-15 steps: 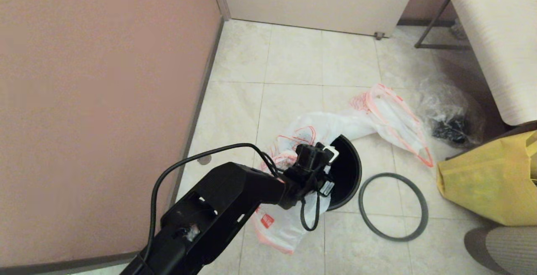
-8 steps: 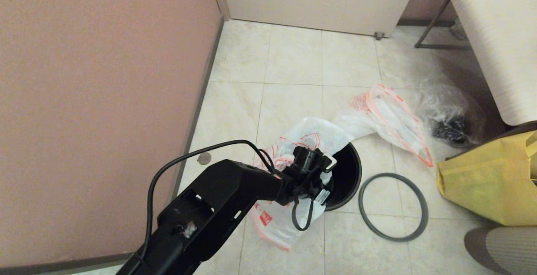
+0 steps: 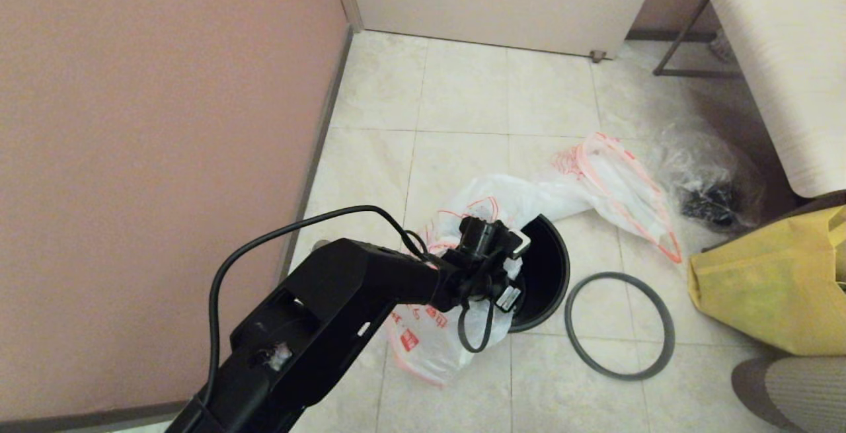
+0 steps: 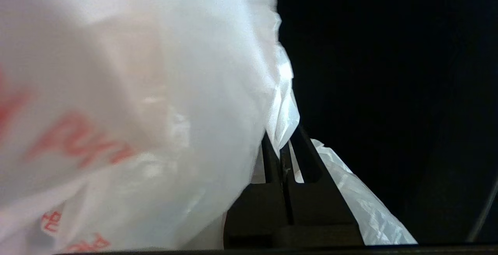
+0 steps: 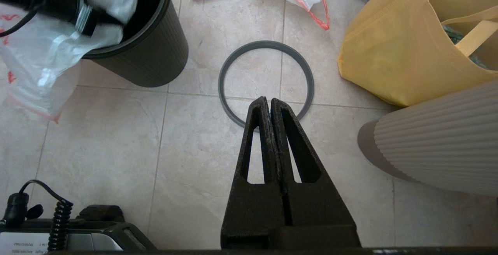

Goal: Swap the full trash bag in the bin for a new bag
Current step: Put the new garbage bag on the trash can

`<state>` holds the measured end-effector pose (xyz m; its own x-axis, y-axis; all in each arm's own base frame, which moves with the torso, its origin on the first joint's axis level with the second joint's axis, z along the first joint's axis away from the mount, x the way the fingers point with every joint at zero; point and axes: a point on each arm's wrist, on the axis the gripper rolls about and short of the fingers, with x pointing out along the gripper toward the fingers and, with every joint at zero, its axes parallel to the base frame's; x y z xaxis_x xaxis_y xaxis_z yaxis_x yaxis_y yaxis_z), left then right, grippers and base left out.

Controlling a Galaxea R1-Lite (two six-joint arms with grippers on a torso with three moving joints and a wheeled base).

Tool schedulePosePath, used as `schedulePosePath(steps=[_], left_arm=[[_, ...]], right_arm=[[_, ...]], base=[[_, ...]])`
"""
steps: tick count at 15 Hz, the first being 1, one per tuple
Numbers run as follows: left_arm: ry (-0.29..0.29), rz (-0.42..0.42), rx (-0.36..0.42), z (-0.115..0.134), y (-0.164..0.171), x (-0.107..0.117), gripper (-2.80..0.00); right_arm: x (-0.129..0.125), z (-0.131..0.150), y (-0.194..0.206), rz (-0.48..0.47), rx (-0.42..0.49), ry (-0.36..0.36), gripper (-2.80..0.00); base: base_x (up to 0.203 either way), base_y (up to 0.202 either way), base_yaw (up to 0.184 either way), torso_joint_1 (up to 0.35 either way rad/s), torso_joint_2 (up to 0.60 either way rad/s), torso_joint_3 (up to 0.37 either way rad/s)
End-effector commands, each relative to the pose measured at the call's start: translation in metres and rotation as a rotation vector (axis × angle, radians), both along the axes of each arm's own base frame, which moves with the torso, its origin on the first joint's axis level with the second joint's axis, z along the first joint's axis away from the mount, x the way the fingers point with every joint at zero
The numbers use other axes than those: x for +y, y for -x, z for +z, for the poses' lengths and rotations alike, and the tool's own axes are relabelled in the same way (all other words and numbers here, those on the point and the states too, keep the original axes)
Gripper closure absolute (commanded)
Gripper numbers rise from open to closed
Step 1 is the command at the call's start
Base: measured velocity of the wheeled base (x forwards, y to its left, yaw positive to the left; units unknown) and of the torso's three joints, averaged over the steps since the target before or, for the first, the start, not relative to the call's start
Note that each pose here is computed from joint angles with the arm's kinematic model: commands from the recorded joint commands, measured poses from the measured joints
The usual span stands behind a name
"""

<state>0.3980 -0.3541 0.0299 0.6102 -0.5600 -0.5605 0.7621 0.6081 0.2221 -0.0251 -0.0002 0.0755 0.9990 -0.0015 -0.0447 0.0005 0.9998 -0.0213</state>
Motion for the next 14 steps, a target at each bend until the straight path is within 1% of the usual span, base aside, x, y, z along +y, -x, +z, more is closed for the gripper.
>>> schedulePosePath(steps=[1, 3, 4, 5, 6, 8, 11, 12, 13, 14], left_arm=[[0.026, -0.014, -0.035, 0.007, 0.004, -0.006, 0.00], [0.031, -0.030, -0.055, 0.010, 0.006, -0.011, 0.00], [0.016, -0.038, -0.060, 0.005, 0.006, -0.011, 0.00], [0.008, -0.042, -0.057, 0.002, 0.007, -0.012, -2.80], [-0.004, -0.051, -0.043, -0.007, 0.010, -0.016, -2.80], [-0.002, -0.062, -0.044, -0.010, 0.014, -0.021, -2.80], [0.028, -0.052, -0.107, 0.019, 0.027, -0.033, -2.80], [0.017, -0.035, -0.121, 0.025, 0.034, -0.037, -2.80], [-0.001, -0.004, -0.132, 0.026, 0.040, -0.039, -2.80], [-0.006, 0.023, -0.131, 0.025, 0.045, -0.043, -2.80]], right_arm=[[0.000, 0.000, 0.000, 0.000, 0.001, 0.000, 0.00], [0.000, 0.000, 0.000, 0.000, 0.001, 0.000, 0.00], [0.000, 0.000, 0.000, 0.000, 0.001, 0.000, 0.00], [0.000, 0.000, 0.000, 0.000, 0.001, 0.000, 0.00], [0.000, 0.000, 0.000, 0.000, 0.001, 0.000, 0.00], [0.000, 0.000, 0.000, 0.000, 0.001, 0.000, 0.00], [0.000, 0.000, 0.000, 0.000, 0.001, 0.000, 0.00], [0.000, 0.000, 0.000, 0.000, 0.001, 0.000, 0.00], [0.000, 0.000, 0.000, 0.000, 0.001, 0.000, 0.00], [0.000, 0.000, 0.000, 0.000, 0.001, 0.000, 0.00]], base=[[0.000, 0.000, 0.000, 0.000, 0.00, 0.000], [0.000, 0.000, 0.000, 0.000, 0.00, 0.000], [0.000, 0.000, 0.000, 0.000, 0.00, 0.000], [0.000, 0.000, 0.000, 0.000, 0.00, 0.000], [0.000, 0.000, 0.000, 0.000, 0.00, 0.000], [0.000, 0.000, 0.000, 0.000, 0.00, 0.000], [0.000, 0.000, 0.000, 0.000, 0.00, 0.000], [0.000, 0.000, 0.000, 0.000, 0.00, 0.000], [0.000, 0.000, 0.000, 0.000, 0.00, 0.000], [0.000, 0.000, 0.000, 0.000, 0.00, 0.000]])
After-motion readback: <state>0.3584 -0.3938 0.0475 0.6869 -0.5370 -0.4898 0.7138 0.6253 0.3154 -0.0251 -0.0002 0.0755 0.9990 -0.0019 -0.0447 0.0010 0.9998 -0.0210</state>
